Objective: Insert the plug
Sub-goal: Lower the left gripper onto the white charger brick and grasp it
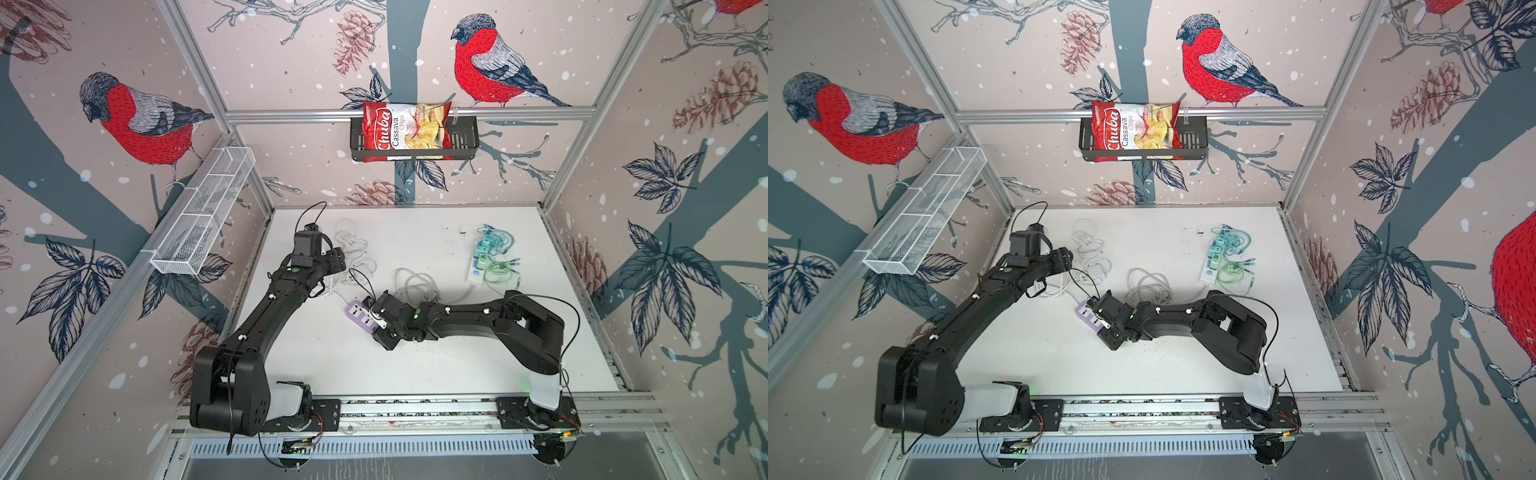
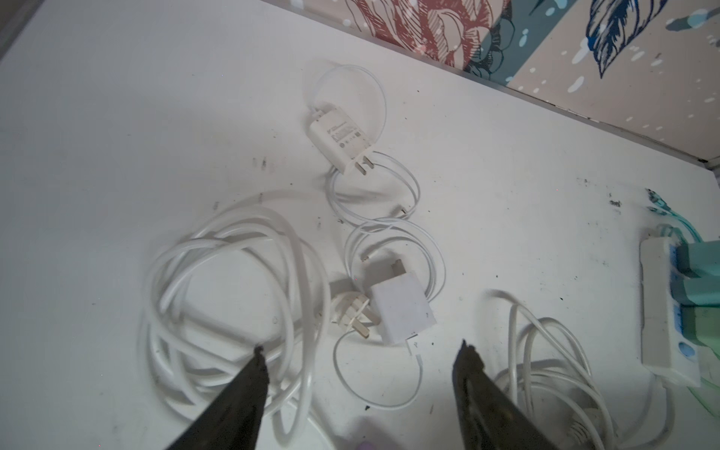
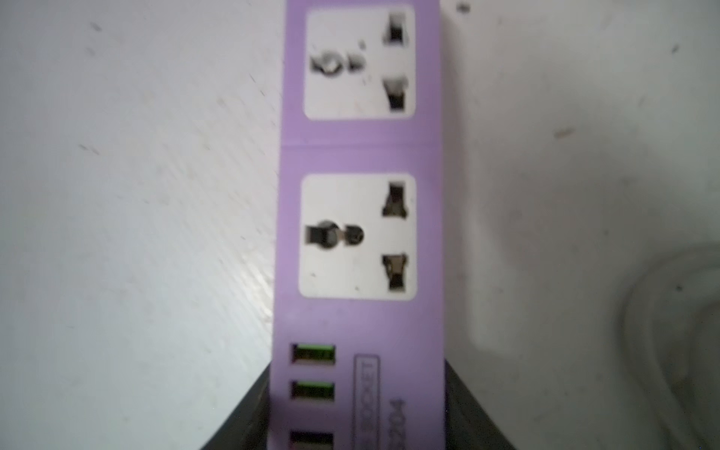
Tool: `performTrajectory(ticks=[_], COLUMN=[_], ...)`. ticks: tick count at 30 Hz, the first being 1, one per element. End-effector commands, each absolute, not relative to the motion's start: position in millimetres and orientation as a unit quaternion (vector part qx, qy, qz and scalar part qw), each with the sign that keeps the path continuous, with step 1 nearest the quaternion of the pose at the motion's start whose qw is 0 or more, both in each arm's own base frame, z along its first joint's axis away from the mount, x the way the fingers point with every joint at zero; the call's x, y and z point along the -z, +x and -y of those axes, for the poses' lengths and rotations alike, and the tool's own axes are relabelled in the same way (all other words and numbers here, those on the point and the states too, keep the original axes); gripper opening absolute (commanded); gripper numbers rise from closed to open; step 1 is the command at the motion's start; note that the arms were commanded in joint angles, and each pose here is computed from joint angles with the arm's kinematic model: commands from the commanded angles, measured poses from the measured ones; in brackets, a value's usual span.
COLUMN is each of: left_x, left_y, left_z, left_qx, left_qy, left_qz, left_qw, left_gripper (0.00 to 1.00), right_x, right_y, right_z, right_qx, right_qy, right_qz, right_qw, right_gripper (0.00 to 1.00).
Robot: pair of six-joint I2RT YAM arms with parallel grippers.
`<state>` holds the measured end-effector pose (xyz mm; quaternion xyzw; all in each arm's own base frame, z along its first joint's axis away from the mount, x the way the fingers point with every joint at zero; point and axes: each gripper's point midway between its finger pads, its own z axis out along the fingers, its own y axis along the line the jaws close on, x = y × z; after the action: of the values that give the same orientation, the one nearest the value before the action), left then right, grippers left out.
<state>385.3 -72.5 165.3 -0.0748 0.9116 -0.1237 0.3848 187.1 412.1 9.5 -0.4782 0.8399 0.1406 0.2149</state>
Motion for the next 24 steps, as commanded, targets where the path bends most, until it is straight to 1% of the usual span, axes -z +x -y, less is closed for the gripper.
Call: performTrajectory(ticks=[1,6,8,15,19,24], left_x=[-163.6,-146.3,-149.1,-130.8,-110.3,-83.5], left_y=[392.5,395.4,401.3,403.4,405.1,407.3], left_z=[81.6,92.9,100.1,132.4,152.3,167.3], left_qx=[0.103,0.104,0.111,0.098,0.096,0.08], left_qy=[-0.041,-0.05,-0.053,-0.057,-0.057,-0.055], left_qz=[-0.915,-0.924,-0.924,-0.938,-0.948,-0.96], left_qw=[0.389,0.364,0.363,0.327,0.297,0.263], left_gripper=[0.72,0.7,0.68,0.67,0.67,0.67], right_x=[18.5,-2.5,-10.0,-38.0,-57.3,-77.1], right_y=[157.7,159.4,160.4,179.5,188.7,188.8], right_z=[-358.6,-367.6,-367.6,-351.0,-339.7,-329.8], right_qx=[-0.091,-0.133,-0.145,-0.157,-0.172,-0.19], right_qy=[-0.494,-0.486,-0.479,-0.424,-0.393,-0.379], right_qz=[-0.858,-0.854,-0.855,-0.874,-0.88,-0.877], right_qw=[0.106,0.13,0.138,0.179,0.202,0.227], right_gripper=[0.63,0.69,0.7,0.7,0.7,0.7])
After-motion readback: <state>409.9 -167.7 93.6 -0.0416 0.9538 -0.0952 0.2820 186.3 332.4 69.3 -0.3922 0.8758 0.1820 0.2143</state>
